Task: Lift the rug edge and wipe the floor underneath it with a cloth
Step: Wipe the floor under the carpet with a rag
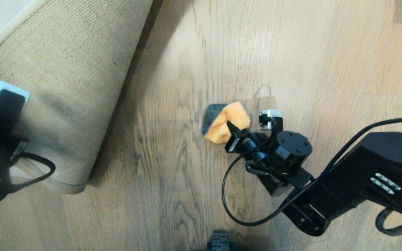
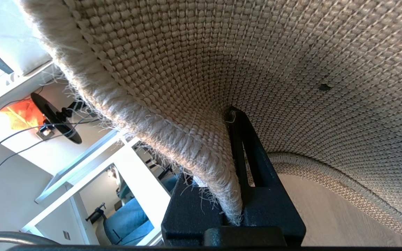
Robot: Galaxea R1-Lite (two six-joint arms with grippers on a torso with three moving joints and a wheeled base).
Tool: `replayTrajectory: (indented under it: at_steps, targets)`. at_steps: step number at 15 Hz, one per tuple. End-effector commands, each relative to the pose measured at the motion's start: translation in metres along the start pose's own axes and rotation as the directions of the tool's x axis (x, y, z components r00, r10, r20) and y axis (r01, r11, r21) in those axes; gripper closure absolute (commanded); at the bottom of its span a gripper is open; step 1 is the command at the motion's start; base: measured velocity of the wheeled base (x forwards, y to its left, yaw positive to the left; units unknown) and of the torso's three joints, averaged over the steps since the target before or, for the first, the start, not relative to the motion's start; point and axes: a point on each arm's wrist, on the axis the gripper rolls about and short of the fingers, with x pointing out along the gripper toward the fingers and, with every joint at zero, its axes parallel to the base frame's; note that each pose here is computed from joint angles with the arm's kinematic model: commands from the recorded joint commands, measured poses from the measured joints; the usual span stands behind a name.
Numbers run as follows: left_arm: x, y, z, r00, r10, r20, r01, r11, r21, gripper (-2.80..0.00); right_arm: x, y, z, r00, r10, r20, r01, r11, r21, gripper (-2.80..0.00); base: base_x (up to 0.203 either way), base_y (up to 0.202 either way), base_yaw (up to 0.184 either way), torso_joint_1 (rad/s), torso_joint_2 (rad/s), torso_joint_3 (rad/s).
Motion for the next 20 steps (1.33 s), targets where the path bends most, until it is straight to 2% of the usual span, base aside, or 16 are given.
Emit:
replayTrajectory:
  at_steps: [1,4,7,10,16,18,20]
  targets:
    - [0.0,0.0,0.0,1.0,0.005,-0.003,-0.005,1.0,0.003,0.0,-0.002,-0.003,0.039,0.992,0.0,0.129,-0.003,1.0,0.026,0.0,0.0,0.0,0.0,0.0,0.0,0.0]
    - [0.0,0.0,0.0,1.0,0.006,-0.003,-0.006,1.0,0.001,0.0,-0.007,-0.006,0.069,0.982,-0.007,0.19,0.004,1.0,0.015,0.0,0.0,0.0,0.0,0.0,0.0,0.0]
    - [0.001,0.002,0.003,1.0,0.01,0.001,-0.01,1.0,-0.006,0.0,-0.013,-0.017,0.092,0.977,-0.029,0.21,0.039,0.998,-0.043,0.0,0.0,0.0,0.0,0.0,0.0,0.0]
    - [0.0,0.001,0.002,1.0,0.01,-0.001,-0.01,1.0,-0.004,0.0,-0.03,-0.036,0.115,0.978,-0.019,0.206,0.047,0.99,-0.133,0.0,0.0,0.0,0.0,0.0,0.0,0.0]
    - [-0.001,0.001,0.003,1.0,0.003,0.009,-0.003,1.0,-0.009,0.0,-0.075,-0.082,0.162,0.982,-0.098,0.161,0.142,0.948,-0.287,0.0,0.0,0.0,0.0,0.0,0.0,0.0]
    - [-0.002,0.0,0.004,1.0,-0.001,0.012,0.001,1.0,-0.008,0.0,-0.085,-0.094,0.174,0.975,-0.152,0.164,0.196,0.931,-0.307,0.0,0.0,0.0,0.0,0.0,0.0,0.0]
    - [-0.002,0.0,0.002,1.0,-0.003,0.009,0.003,1.0,-0.003,0.0,-0.096,-0.111,0.187,0.958,-0.23,0.172,0.277,0.9,-0.336,0.0,0.0,0.0,0.0,0.0,0.0,0.0]
